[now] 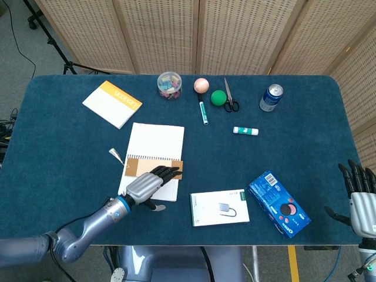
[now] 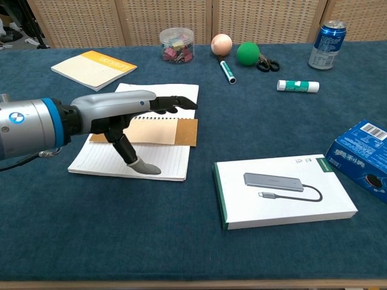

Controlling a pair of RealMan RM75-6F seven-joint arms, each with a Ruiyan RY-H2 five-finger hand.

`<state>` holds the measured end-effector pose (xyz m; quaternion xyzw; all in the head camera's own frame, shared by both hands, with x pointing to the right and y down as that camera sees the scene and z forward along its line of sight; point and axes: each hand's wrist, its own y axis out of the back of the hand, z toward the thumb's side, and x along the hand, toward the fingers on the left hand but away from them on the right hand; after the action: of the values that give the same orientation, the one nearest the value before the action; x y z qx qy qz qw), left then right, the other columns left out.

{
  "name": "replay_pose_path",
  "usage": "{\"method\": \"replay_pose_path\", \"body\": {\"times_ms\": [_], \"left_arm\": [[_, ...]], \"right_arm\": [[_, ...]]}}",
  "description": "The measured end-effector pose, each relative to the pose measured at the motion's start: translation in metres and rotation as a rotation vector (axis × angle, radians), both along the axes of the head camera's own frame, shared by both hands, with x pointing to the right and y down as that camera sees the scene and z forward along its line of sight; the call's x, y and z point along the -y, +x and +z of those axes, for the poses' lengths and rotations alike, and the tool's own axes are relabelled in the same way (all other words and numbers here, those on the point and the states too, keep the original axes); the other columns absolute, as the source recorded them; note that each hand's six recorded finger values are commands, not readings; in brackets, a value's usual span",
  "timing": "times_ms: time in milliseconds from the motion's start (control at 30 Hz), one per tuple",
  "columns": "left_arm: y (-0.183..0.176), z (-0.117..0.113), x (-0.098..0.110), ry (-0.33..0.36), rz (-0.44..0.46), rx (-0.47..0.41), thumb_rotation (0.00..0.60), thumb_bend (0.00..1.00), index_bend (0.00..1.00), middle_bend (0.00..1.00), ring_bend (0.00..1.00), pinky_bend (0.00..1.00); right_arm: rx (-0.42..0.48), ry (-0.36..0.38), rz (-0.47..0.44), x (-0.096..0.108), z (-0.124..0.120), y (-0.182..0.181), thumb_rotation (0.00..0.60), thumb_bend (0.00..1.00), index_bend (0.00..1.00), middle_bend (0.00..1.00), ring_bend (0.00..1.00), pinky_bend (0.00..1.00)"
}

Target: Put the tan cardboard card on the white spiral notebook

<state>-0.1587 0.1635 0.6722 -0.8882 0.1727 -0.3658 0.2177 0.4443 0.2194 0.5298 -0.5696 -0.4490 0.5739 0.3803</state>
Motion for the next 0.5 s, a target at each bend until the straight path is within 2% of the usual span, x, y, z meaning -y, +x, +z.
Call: {"method": "replay_pose_path", "body": {"times_ms": [200, 500], "left_arm": [[0.010, 0.016, 0.015, 0.001, -0.017, 0.026, 0.600, 0.19, 0.05, 0.00, 0.00, 0.00], [0.022, 0.033, 0.024, -0.019, -0.037, 0.048, 0.600, 0.19, 0.05, 0.00, 0.00, 0.00]], "right_arm": [[-0.001, 0.000, 0.003, 0.000, 0.000, 0.001, 0.600, 0.00, 0.00, 0.00, 0.00, 0.00], [-0.002, -0.006, 0.010, 0.001, 0.002, 0.003, 0.600, 0.00, 0.00, 0.00, 0.00, 0.00]]}}
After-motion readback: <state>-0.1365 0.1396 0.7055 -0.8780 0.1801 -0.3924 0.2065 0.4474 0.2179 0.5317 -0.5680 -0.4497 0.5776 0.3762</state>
